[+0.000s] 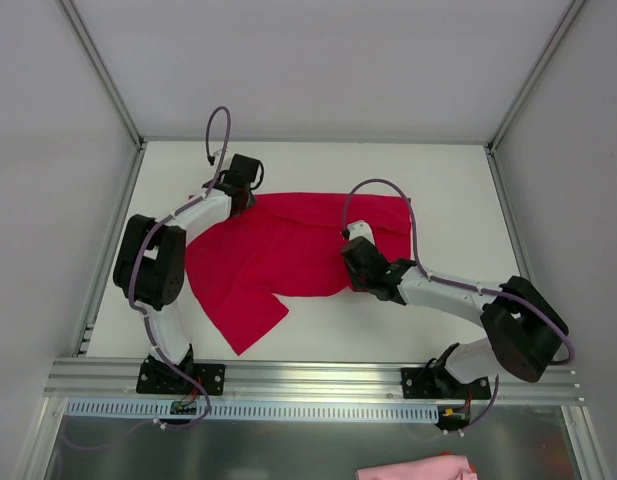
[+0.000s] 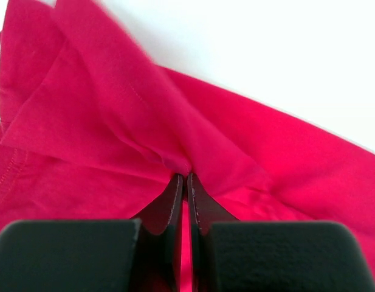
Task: Fold and stack the t-shirts
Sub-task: Fold the flattened tshirt in 1/3 of the way
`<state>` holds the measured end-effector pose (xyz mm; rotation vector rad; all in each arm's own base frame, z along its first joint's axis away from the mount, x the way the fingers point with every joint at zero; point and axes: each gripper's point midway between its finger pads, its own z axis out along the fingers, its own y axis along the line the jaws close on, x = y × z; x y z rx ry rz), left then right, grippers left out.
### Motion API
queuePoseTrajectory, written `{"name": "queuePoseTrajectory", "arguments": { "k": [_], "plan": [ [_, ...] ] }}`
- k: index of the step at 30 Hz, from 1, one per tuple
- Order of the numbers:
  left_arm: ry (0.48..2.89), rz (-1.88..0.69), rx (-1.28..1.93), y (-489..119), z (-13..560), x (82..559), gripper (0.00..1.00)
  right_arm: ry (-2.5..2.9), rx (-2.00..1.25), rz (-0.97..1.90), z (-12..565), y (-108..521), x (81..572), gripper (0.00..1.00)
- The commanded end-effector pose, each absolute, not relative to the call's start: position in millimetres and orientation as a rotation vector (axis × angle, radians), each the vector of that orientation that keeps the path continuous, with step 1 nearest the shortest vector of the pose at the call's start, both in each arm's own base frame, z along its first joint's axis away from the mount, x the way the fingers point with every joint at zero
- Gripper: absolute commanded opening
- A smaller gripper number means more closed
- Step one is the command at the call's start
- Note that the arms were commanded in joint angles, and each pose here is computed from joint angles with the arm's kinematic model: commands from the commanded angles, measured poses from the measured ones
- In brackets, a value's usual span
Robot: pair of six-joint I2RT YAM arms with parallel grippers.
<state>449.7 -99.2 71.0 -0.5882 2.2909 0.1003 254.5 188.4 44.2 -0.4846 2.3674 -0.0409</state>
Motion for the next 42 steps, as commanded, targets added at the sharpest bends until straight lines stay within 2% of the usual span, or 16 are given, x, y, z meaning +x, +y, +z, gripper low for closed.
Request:
{"name": "queuePoseTrajectory", "arguments": {
  "k": [1, 17, 29, 35, 36, 37, 38, 39, 40, 42],
  "plan": [
    [2.222, 0.056, -0.570, -110.5, 111.8, 443.9, 0.00, 2.316, -0.473, 0.024, 61.3, 207.6, 266.0, 0.40],
    [2.317, 0.092, -0.461, -153.3, 104.1, 386.6, 0.00, 2.307, -0.486, 0.041, 69.0, 213.9, 265.9, 0.40],
    [2.296, 0.141, -0.375, -155.3, 140.3, 339.9, 0.00, 2.306, -0.507, 0.049, 71.5, 218.0, 261.9, 0.40],
    [2.346, 0.160, -0.341, -163.6, 112.1, 312.4, 0.00, 2.291, -0.508, 0.062, 78.3, 220.0, 260.2, 0.40],
    [2.359, 0.178, -0.329, -163.2, 104.0, 307.7, 0.03, 2.290, -0.510, 0.063, 78.9, 220.3, 259.8, 0.40],
    [2.372, 0.187, -0.325, -165.7, 96.6, 305.0, 0.14, 2.288, -0.513, 0.068, 79.9, 222.0, 259.6, 0.40],
    [2.382, 0.196, -0.311, -168.4, 91.4, 300.8, 0.33, 2.288, -0.515, 0.066, 80.2, 222.0, 259.3, 0.40],
    [2.377, 0.214, -0.307, -167.9, 87.5, 299.8, 0.70, 2.288, -0.517, 0.069, 80.6, 223.0, 259.1, 0.40],
    [2.389, 0.241, -0.301, -166.7, 78.9, 297.1, 0.82, 2.286, -0.522, 0.072, 81.2, 224.9, 258.6, 0.40],
    [2.388, 0.284, -0.297, -164.2, 77.9, 297.4, 0.99, 2.283, -0.528, 0.078, 82.4, 228.9, 258.4, 0.40]
  ]
}}
